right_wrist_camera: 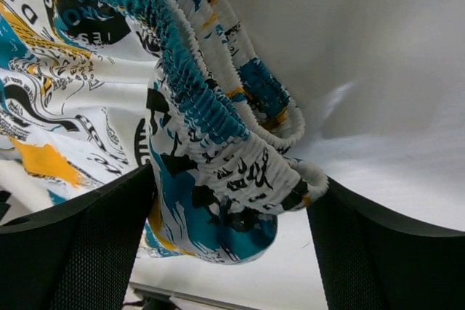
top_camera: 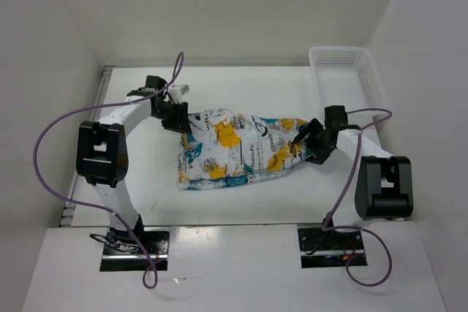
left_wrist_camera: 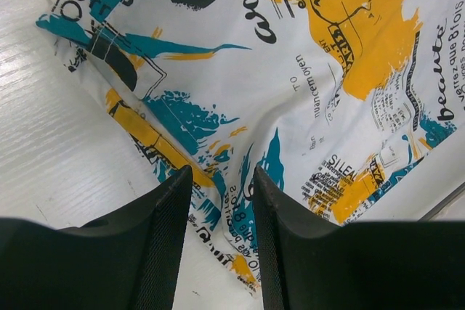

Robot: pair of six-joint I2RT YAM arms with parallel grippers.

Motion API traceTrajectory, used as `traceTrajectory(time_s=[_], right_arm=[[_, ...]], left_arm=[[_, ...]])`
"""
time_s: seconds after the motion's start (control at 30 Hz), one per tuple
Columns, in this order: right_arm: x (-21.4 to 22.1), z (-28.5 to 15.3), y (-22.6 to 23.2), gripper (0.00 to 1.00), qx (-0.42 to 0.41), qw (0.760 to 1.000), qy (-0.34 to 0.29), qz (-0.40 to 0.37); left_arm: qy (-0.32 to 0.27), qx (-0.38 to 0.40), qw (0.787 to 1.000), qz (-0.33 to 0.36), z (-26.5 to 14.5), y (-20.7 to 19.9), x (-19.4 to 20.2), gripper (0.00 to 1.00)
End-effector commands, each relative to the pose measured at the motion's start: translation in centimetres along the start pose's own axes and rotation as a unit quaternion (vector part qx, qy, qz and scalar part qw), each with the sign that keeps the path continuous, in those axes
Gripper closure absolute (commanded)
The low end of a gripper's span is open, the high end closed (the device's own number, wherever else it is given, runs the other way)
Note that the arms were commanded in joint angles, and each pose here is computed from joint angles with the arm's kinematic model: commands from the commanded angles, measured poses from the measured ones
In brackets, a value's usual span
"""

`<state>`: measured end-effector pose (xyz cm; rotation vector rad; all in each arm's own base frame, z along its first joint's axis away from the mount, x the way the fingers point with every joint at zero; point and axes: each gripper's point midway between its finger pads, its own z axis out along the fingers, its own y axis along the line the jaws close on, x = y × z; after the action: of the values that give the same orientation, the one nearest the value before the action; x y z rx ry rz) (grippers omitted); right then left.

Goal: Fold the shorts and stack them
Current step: Fold the shorts

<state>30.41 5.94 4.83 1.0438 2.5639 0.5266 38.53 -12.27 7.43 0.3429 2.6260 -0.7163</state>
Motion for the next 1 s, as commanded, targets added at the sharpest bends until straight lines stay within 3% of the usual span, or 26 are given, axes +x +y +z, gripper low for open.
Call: traceTrajectory(time_s=[0.0,0.17,0.33,0.53,0.7,0.97], right_arm=[[-0.1,0.8,1.5,0.14,-0.058,0.998,-0.004,0.031],[-1.7,1.5,1.7,0.22,-0.077,0.995,-0.048,0.047],[-3.4,2.5,1.5,0.37,-0.066,0.992,-0.082,0.061],[-3.5,4.0,1.3,0.73,-0.051,0.993,-0.088,0.055],[-3.4,4.0,2.2,0.98,-0.033,0.994,-0.095,0.034],[-6.3,-0.9,5.5,1.00,-0.004,0.979,-0.198,-0.046]], left_arm=[[-0.003,0.014,1.000,0.013,-0.4,-0.5,-0.5,0.53],[-0.003,0.019,1.000,0.013,-0.4,-0.7,-0.5,0.53],[0.005,0.020,1.000,0.008,0.0,-0.5,-0.3,0.53],[0.021,0.026,0.999,-0.002,1.5,0.1,0.9,0.56],[0.029,0.026,0.999,-0.007,2.8,0.8,1.7,0.56],[0.037,0.009,0.999,-0.010,4.0,2.1,2.6,0.56]])
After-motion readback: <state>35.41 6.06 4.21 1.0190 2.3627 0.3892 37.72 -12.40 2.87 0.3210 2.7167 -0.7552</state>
